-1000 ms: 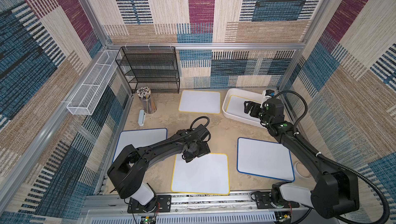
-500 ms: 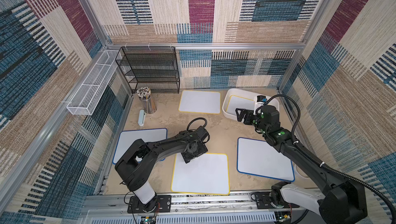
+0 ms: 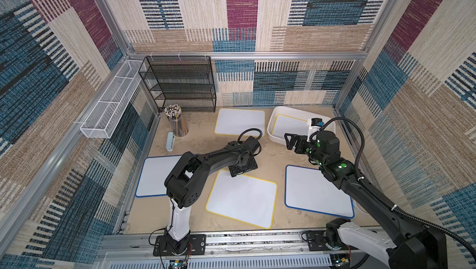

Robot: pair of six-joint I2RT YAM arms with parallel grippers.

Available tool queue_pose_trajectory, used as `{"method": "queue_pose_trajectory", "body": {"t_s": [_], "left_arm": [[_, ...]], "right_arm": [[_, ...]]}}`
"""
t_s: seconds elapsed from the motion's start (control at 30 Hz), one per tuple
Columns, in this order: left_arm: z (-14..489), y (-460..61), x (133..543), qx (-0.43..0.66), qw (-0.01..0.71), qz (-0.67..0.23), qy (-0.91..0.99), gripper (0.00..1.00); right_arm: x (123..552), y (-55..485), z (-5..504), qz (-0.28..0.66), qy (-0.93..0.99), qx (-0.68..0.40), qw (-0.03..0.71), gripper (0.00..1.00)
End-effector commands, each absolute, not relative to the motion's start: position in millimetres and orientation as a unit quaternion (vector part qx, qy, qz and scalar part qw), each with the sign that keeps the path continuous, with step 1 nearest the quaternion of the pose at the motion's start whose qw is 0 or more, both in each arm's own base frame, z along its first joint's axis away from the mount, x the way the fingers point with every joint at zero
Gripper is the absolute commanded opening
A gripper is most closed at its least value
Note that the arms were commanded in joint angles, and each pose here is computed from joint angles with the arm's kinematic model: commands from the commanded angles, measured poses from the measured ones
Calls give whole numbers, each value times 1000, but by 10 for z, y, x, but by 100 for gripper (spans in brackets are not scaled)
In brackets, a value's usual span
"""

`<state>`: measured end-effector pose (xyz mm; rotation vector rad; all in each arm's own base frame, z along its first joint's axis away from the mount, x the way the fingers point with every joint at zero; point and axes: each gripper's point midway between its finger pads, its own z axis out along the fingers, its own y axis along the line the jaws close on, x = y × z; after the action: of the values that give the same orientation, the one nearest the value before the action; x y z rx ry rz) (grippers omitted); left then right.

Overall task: Put the whiteboard into the storage box
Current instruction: Move the whiteboard to the center of the board.

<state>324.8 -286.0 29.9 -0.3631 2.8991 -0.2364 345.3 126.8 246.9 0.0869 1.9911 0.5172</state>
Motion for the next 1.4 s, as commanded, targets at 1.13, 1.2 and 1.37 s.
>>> {"method": "queue_pose_trajectory", "body": {"t_s": [1.13, 1.2, 1.37], "left_arm": [[784, -1774, 2364, -228, 119, -152, 954, 91], [701, -1726, 2278, -249, 117, -161, 948, 91], [492, -1751, 2199, -268, 97, -175, 943, 91]], "right_arm": [[3211, 2245, 1864, 277, 853, -94, 431, 100], [3174, 2363, 1706, 290, 860, -102, 408, 100], [3100, 2553, 1316, 295, 878, -117, 359, 100]]}}
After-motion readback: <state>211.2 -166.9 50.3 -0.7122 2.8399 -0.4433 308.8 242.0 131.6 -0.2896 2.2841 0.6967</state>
